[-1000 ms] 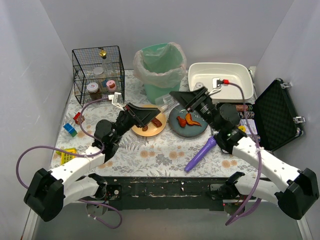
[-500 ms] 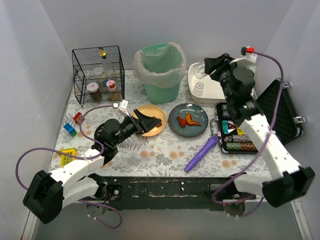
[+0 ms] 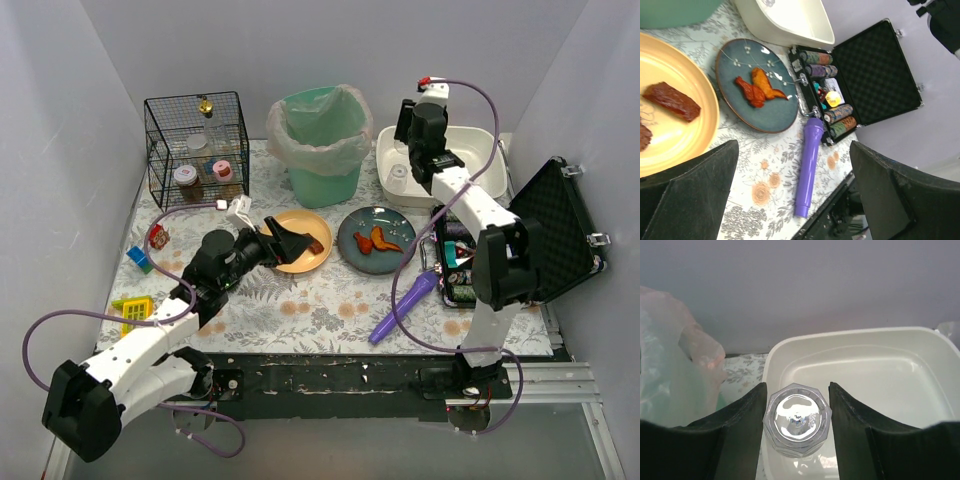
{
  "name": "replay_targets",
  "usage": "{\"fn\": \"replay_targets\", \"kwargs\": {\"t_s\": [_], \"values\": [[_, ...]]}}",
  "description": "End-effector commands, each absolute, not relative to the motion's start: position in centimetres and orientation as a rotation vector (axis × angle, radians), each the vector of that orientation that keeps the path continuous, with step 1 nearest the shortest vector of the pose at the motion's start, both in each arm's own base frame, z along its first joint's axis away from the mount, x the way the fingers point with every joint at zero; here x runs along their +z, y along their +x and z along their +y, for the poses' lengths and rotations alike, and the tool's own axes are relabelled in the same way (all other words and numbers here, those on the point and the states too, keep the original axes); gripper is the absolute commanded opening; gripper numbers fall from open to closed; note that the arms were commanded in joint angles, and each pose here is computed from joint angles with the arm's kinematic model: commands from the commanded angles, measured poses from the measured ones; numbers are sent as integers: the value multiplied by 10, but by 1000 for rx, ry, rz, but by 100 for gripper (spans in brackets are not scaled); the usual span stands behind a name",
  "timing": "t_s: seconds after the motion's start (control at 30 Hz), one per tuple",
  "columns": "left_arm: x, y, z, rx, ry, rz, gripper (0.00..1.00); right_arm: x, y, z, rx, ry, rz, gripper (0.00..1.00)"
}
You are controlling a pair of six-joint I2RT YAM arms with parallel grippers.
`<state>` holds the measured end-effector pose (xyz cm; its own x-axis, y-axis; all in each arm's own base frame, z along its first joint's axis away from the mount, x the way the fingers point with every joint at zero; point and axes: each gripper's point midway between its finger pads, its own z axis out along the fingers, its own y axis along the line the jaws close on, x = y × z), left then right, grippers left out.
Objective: Clear the kitchen counter
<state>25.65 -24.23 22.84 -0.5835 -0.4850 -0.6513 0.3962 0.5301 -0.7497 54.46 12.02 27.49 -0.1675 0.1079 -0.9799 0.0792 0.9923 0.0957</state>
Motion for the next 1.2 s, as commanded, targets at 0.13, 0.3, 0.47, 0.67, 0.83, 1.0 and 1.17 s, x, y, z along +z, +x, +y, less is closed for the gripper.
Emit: {"fn": "replay_targets", "kwargs": {"t_s": [0.13, 0.3, 0.47, 0.67, 0.83, 1.0, 1.17], "values": [[230, 266, -227, -1012, 7, 1865, 94, 328, 622, 110, -70, 85, 1550, 1], [224, 269, -226, -983, 7, 1893, 94, 304, 660, 111, -61, 61, 1580, 1], [213, 272, -224, -948, 5, 1919, 94, 281, 681, 99, -53, 67, 1587, 1], [208, 276, -222, -918, 5, 1935, 94, 252, 699, 90, 24, 81, 1613, 1], [201, 275, -223, -910, 15, 1953, 94, 233, 705, 92, 24, 63, 1635, 1], [199, 275, -220, -891, 22, 1958, 94, 207, 706, 95, 39, 60, 1682, 1], [197, 273, -217, -876, 30, 1964, 94, 180, 706, 103, 62, 63, 1733, 1]]}}
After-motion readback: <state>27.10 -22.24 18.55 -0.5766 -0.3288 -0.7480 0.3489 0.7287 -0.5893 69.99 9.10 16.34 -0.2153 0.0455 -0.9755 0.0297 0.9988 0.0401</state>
